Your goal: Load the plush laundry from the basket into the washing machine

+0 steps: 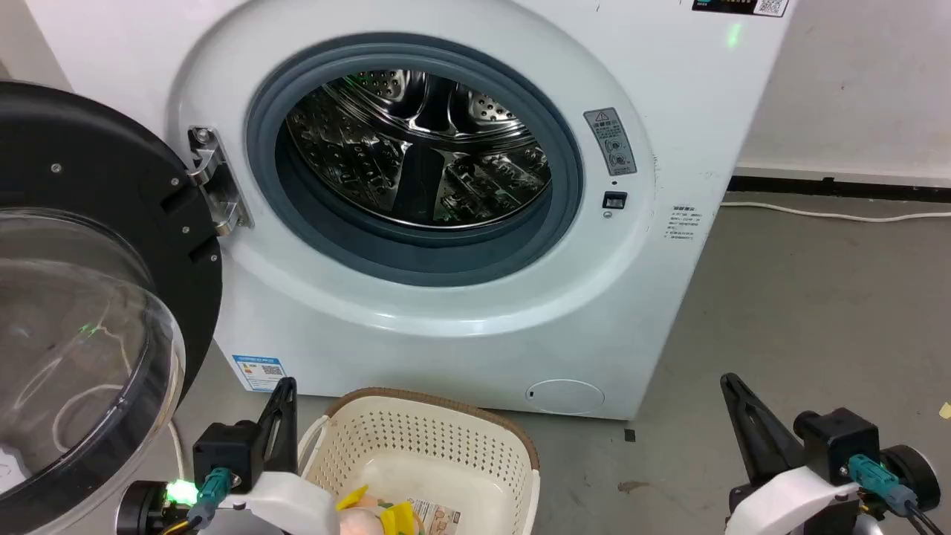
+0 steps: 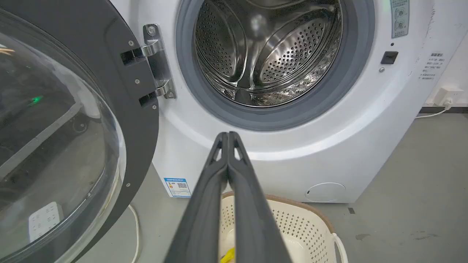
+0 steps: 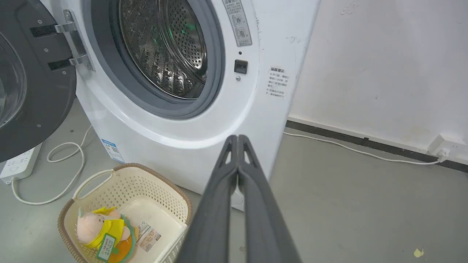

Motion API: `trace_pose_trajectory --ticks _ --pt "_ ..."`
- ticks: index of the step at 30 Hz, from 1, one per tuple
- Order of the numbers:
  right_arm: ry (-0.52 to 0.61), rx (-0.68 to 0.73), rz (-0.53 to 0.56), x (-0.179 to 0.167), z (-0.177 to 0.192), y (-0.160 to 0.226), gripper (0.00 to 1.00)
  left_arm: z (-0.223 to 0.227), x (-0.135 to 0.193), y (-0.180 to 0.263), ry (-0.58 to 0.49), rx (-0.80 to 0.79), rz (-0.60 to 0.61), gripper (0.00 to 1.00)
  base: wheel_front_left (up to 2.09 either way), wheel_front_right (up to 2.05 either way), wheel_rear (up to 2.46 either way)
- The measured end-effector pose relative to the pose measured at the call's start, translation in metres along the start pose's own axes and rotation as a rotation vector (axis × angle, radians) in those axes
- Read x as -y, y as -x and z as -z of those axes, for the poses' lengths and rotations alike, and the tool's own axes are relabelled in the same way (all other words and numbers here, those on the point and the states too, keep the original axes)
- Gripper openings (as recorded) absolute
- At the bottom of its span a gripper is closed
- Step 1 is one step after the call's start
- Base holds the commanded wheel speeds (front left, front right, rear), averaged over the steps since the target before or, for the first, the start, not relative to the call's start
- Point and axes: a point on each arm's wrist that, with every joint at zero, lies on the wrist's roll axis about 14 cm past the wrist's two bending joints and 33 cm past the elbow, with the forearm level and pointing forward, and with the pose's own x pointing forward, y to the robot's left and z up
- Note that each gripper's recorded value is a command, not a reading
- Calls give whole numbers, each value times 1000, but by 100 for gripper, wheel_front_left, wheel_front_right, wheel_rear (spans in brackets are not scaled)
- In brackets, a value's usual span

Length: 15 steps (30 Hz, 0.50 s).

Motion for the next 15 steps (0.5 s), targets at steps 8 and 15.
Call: trace_pose_trajectory --ticks 8,15 --pt "0 0 0 0 0 0 0 0 0 0 0 0 0 0 0 0 0" --pt "0 0 0 0 0 0 0 0 0 0 0 0 0 0 0 0 0"
